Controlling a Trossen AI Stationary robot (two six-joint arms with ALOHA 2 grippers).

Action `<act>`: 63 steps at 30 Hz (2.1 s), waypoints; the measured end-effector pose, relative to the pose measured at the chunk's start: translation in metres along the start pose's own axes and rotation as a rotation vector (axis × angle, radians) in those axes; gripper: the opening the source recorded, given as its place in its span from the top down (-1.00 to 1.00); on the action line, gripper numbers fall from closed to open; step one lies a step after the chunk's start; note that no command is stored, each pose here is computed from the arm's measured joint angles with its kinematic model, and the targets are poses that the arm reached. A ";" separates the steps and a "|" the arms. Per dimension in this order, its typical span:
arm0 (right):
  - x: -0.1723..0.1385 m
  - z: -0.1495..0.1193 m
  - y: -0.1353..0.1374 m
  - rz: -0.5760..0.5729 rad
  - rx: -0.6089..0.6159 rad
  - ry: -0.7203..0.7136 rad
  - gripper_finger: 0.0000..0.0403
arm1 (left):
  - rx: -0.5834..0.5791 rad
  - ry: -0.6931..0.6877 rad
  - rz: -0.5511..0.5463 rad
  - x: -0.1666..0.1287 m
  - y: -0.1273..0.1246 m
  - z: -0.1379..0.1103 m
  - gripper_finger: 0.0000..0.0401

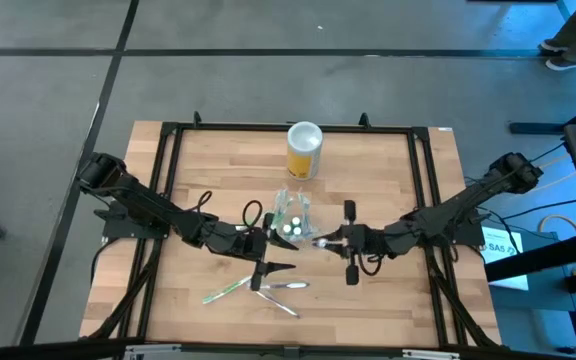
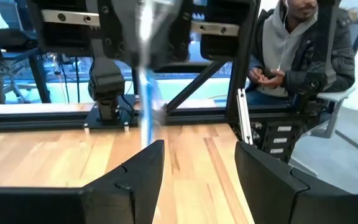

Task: Pick & Place toothbrushing station
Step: Put the blue toothbrush into the transparent organizer

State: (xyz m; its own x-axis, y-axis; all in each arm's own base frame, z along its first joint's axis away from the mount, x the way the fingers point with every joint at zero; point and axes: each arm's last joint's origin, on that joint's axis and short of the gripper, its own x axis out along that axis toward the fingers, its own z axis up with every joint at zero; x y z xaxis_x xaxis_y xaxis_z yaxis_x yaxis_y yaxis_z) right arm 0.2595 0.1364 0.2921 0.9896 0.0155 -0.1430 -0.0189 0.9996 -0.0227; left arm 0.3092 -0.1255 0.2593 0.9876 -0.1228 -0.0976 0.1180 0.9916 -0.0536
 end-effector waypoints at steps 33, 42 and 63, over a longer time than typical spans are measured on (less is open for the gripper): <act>0.024 -0.049 -0.080 -0.318 0.322 0.207 0.91 | 0.105 0.210 0.231 -0.057 -0.011 0.013 0.03; 0.039 -0.071 -0.082 -0.360 0.317 0.278 0.91 | 0.084 0.210 0.231 -0.057 -0.011 0.013 0.03; 0.058 -0.105 -0.081 -0.370 0.365 0.385 0.83 | 0.084 0.210 0.231 -0.057 -0.011 0.013 0.03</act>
State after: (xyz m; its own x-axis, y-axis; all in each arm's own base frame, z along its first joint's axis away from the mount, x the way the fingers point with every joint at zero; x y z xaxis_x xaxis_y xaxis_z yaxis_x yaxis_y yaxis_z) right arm 0.3037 0.0536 0.1820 0.7978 -0.2744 -0.5369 0.4309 0.8823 0.1895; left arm 0.2529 -0.1291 0.2784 0.9474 0.1087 -0.3012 -0.0900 0.9931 0.0753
